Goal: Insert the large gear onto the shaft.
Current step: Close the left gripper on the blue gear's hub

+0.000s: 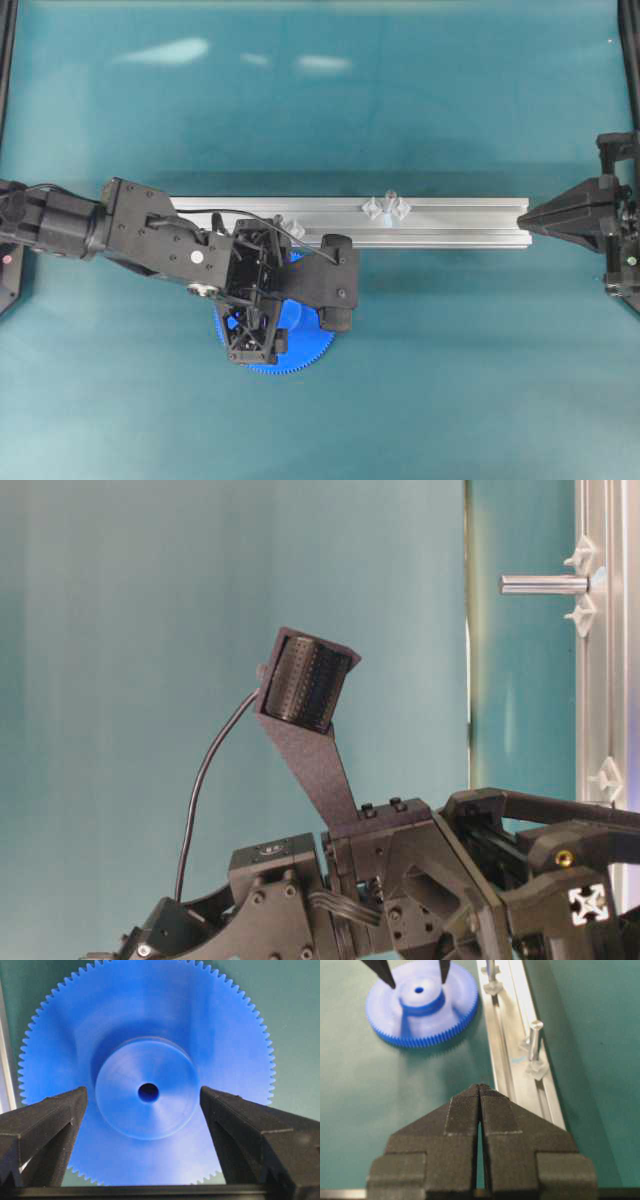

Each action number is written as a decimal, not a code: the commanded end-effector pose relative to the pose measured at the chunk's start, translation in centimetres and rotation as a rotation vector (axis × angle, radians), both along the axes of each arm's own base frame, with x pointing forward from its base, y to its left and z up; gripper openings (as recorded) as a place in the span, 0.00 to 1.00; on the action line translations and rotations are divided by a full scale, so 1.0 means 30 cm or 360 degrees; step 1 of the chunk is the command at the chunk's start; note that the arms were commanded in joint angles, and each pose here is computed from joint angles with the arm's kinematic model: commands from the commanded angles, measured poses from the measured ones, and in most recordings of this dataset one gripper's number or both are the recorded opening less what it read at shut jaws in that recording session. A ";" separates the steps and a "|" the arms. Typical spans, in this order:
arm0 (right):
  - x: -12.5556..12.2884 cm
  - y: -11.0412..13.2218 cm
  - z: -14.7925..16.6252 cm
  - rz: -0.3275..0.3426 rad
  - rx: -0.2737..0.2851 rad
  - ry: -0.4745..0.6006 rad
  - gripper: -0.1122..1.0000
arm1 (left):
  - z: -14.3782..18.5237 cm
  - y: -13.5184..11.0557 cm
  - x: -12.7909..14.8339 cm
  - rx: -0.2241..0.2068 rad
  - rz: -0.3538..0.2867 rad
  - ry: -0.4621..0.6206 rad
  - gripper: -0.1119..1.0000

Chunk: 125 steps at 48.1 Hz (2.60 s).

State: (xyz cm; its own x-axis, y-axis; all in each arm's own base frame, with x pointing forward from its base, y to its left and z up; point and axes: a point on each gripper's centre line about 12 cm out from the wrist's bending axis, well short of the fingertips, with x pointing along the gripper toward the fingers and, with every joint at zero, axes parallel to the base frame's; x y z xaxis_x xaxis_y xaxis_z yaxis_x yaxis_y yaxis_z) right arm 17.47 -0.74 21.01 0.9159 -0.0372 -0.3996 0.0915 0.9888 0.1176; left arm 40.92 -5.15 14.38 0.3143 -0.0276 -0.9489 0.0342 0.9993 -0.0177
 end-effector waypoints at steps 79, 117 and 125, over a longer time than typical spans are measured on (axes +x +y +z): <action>0.000 -0.002 0.009 -0.0012 0.0018 0.0002 0.12 | -0.082 -0.012 -0.006 0.0009 -0.0005 0.0078 0.95; 0.000 -0.002 0.009 -0.0012 0.0018 0.0002 0.12 | -0.088 -0.010 -0.016 0.0015 0.0001 0.0131 0.92; 0.001 -0.002 0.011 -0.0012 0.0018 -0.0001 0.12 | -0.079 -0.011 -0.011 0.0016 -0.0006 0.0121 0.78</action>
